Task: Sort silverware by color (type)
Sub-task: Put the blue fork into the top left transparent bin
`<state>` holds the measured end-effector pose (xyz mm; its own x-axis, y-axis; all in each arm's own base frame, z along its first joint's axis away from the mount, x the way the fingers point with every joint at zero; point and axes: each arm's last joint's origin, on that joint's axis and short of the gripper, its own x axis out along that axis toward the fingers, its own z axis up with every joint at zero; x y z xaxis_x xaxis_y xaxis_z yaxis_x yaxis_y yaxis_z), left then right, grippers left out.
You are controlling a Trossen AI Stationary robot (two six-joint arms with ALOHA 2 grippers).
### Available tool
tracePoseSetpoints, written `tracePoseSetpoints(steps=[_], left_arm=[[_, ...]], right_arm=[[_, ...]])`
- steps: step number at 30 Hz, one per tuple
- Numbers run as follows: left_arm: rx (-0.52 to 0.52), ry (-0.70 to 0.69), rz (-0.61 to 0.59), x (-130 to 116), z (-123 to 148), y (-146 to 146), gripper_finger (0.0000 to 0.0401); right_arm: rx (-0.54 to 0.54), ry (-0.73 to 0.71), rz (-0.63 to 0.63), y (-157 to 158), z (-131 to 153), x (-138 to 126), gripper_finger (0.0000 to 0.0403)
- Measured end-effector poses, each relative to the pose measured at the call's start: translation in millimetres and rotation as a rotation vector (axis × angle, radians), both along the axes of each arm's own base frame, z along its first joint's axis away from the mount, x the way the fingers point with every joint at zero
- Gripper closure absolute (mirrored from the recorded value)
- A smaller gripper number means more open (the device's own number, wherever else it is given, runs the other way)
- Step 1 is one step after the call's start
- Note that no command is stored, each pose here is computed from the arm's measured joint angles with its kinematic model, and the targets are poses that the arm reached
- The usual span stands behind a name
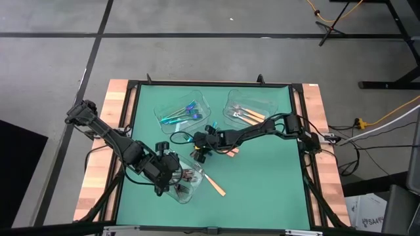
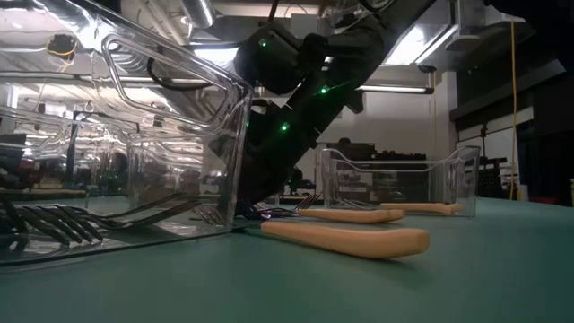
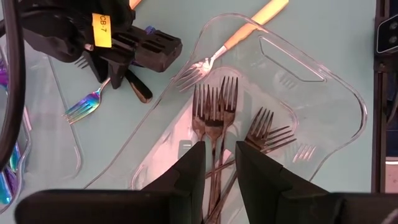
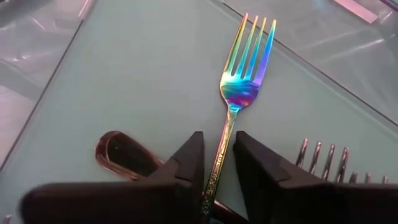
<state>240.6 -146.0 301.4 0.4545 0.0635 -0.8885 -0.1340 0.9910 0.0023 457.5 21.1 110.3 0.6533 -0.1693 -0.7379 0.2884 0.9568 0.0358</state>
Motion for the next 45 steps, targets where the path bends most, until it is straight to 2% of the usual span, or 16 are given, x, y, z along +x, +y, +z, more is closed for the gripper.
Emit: tracePoseSetpoints(steps=[5,7,19,30,38,45], left_arm=[[0.005,-0.003,0.002,0,0,0,0.032],[0.007,-0.004,0.003,0,0,0,0.032],[-0.072,-0.092,0.048,-21,28,13,0.032],[-0.09,-0.203,0.128,-57,59,40,0.032],[0.0,-0.384,0.232,-78,78,60,0.032],[0.058,-0.46,0.286,-83,84,67,0.032]], right_arm=[[-0.004,0.002,-0.002,0,-1,0,0.0383],[-0.006,0.003,-0.003,0,-1,0,0.0396],[-0.011,0.003,-0.001,-1,12,-4,0.0401],[-0.077,-0.153,-0.004,-14,78,-10,0.0402],[-0.088,-0.34,-0.069,-39,125,-15,0.0402],[-0.06,-0.493,-0.045,-45,143,-11,0.0403]])
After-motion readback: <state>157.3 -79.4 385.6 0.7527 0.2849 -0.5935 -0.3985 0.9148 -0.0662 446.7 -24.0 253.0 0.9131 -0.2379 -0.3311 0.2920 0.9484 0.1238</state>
